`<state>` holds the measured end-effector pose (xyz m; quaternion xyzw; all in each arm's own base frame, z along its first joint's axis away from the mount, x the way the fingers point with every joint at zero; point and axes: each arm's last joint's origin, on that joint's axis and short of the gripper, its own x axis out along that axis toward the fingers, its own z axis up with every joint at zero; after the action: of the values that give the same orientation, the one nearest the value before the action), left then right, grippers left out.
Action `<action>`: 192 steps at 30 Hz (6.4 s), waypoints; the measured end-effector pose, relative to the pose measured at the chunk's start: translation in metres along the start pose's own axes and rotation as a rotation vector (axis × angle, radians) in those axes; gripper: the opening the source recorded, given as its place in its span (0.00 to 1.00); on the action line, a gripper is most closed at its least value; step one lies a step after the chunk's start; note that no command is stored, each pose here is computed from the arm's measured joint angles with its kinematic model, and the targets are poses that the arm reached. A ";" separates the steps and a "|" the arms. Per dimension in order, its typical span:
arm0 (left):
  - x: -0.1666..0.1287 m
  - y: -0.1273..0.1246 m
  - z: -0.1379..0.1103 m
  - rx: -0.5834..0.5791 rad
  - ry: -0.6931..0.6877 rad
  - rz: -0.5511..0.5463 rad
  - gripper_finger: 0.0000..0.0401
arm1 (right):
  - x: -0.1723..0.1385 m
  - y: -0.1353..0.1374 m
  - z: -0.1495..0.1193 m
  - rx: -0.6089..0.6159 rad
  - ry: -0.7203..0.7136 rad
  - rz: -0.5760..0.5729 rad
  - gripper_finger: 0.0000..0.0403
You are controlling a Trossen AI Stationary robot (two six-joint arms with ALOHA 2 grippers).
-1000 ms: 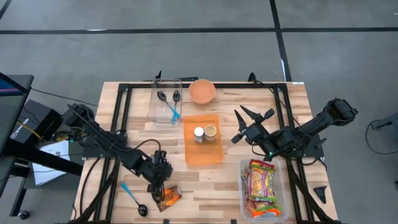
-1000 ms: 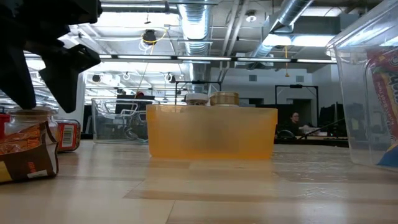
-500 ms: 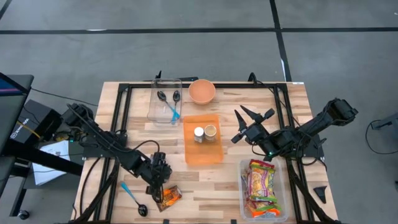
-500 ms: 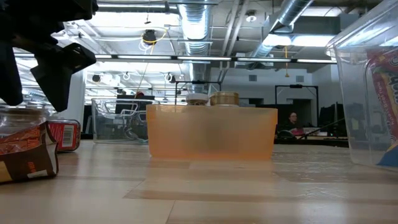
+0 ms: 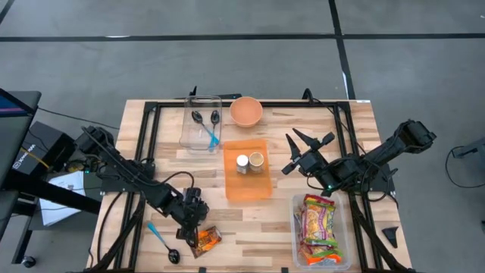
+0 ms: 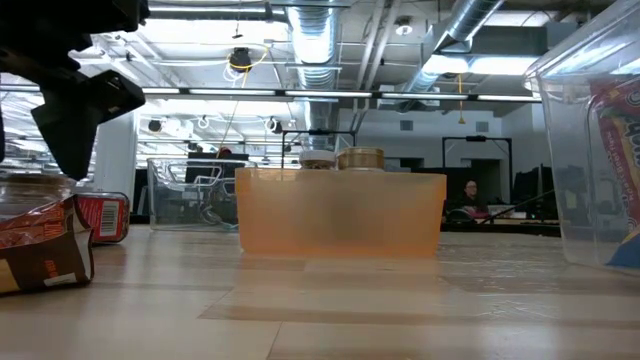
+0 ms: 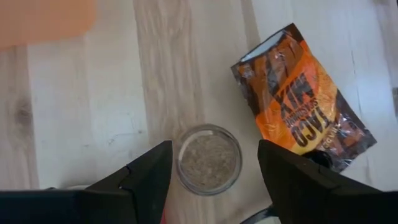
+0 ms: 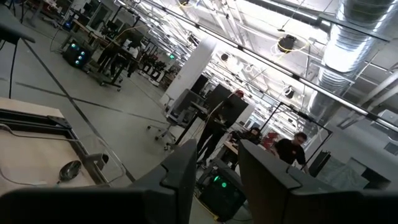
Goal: Pick & Place Food Item
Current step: Put the brown seasoning bottle into the orange bin, then put the red seasoning can into the orange bin
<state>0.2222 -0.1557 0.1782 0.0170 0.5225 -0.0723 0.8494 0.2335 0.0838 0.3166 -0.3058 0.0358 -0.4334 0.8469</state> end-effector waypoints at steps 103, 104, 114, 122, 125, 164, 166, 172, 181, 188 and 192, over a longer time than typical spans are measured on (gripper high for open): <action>0.046 0.142 0.062 -0.226 -0.282 0.172 0.42 | 0.002 0.001 -0.001 -0.021 0.024 -0.005 0.28; 0.046 0.143 0.062 -0.229 -0.281 0.179 0.42 | 0.002 0.001 -0.001 -0.021 0.024 -0.005 0.28; 0.046 0.146 0.060 -0.239 -0.262 0.196 0.43 | 0.002 0.001 -0.001 -0.022 0.024 -0.005 0.28; 0.045 0.148 0.059 -0.245 -0.266 0.252 0.58 | 0.002 0.001 -0.001 -0.022 0.024 -0.005 0.28; 0.045 0.149 0.059 -0.247 -0.268 0.273 0.57 | 0.002 0.001 -0.001 -0.022 0.024 -0.005 0.28; 0.059 0.144 0.063 -0.321 -0.298 0.179 0.00 | 0.002 0.003 -0.002 -0.042 0.028 0.001 0.28; 0.059 0.144 0.062 -0.324 -0.297 0.185 0.00 | 0.002 0.003 -0.002 -0.043 0.028 0.001 0.28; 0.059 0.147 0.061 -0.336 -0.292 0.234 0.00 | 0.002 0.003 -0.002 -0.042 0.028 0.001 0.28; 0.059 0.147 0.061 -0.338 -0.297 0.261 0.00 | 0.002 0.003 -0.002 -0.043 0.028 0.001 0.28; 0.048 0.147 0.065 -0.286 -0.336 0.265 0.00 | 0.002 0.003 -0.002 -0.043 0.028 0.001 0.28; 0.025 0.142 0.072 -0.208 -0.408 0.260 0.00 | 0.002 0.003 -0.002 -0.043 0.028 0.001 0.28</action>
<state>0.3167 -0.0250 0.1819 -0.0184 0.3385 0.0898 0.9365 0.2358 0.0827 0.3138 -0.3177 0.0572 -0.4365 0.8398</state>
